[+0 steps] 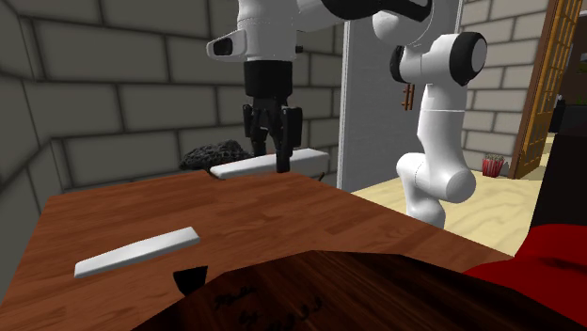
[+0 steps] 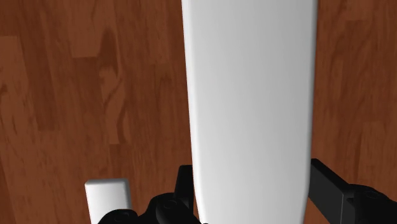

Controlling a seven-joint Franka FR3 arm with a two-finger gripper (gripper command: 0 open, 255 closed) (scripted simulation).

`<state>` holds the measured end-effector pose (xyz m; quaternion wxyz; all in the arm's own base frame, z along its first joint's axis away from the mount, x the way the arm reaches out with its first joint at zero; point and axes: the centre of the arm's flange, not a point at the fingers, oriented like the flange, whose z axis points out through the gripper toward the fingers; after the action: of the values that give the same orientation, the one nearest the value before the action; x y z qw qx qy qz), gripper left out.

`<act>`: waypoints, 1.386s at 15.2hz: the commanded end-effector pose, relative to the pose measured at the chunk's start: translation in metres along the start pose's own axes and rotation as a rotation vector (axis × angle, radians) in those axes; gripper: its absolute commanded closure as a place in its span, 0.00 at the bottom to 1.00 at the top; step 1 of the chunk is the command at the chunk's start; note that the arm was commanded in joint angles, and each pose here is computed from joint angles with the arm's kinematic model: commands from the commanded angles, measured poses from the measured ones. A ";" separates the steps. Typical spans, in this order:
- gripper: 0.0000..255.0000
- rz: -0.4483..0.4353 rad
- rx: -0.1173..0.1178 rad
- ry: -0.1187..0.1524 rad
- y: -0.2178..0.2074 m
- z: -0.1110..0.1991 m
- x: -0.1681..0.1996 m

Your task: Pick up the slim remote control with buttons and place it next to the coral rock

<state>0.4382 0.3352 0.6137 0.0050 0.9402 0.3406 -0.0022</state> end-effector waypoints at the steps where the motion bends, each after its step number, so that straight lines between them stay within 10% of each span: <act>1: 1.00 0.000 0.000 0.000 -0.001 -0.011 0.000; 21: 1.00 0.000 0.000 0.000 0.161 -0.033 -0.115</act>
<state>0.4532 0.1514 0.6498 0.0052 0.9404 0.3399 -0.0025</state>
